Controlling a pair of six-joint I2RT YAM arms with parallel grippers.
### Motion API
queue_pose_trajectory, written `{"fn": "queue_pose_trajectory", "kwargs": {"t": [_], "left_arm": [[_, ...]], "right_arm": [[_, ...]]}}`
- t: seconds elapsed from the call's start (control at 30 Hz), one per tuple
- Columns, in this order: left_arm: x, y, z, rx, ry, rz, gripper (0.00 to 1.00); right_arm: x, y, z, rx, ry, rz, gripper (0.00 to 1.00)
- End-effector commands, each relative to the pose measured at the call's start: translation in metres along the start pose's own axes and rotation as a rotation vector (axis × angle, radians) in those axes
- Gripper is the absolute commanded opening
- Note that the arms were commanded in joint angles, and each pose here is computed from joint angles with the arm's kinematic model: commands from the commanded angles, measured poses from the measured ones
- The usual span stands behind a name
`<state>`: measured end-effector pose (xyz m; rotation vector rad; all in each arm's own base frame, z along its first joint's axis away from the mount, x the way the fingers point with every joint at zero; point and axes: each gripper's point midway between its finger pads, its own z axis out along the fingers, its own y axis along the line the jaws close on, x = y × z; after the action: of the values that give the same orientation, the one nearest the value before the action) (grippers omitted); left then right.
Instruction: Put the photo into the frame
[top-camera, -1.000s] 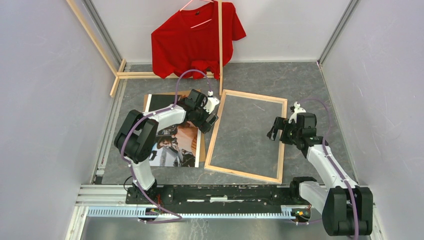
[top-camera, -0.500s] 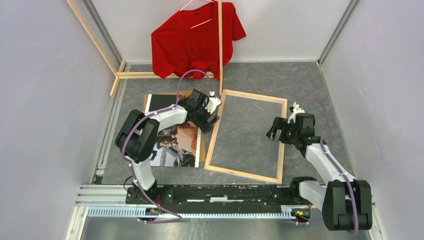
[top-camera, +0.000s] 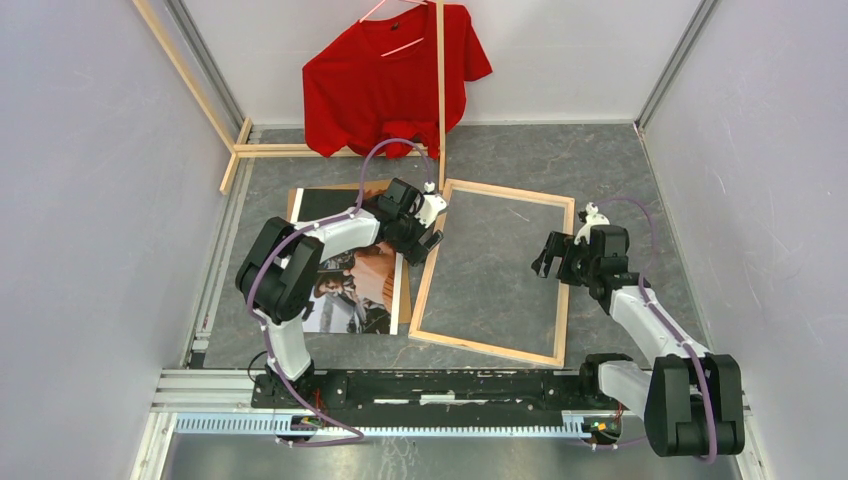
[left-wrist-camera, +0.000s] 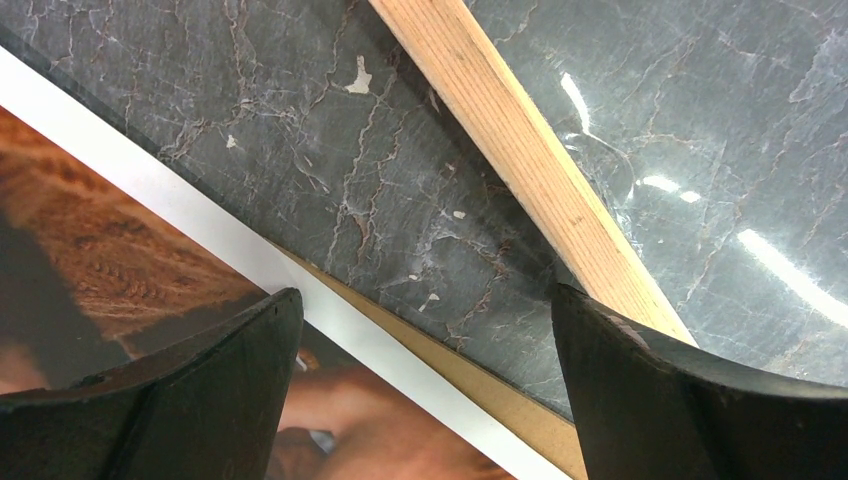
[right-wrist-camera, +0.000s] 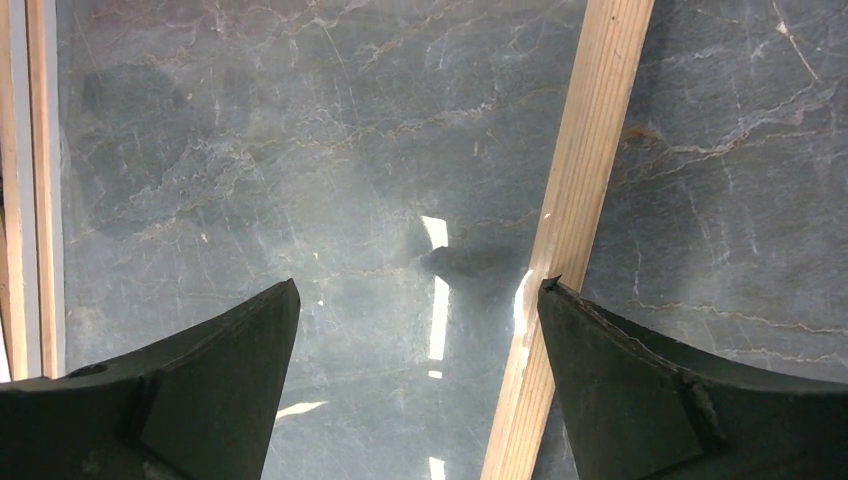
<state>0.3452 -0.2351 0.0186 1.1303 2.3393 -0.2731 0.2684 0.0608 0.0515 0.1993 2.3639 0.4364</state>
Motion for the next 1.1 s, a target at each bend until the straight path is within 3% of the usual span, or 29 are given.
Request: {"fn": "queue_pose_trajectory", "kwargs": {"t": [0.0,1.07], "left_arm": [[0.019,-0.021,0.017,0.084,0.061,0.031,1.00],[0.022,-0.023,0.022,0.091,0.069,0.050,1.00]], "right_arm": [[0.017,0.001,0.007,-0.002,0.052,0.020,0.96],[0.019,0.018,0.026,-0.021,0.096,-0.016,0.94]]}}
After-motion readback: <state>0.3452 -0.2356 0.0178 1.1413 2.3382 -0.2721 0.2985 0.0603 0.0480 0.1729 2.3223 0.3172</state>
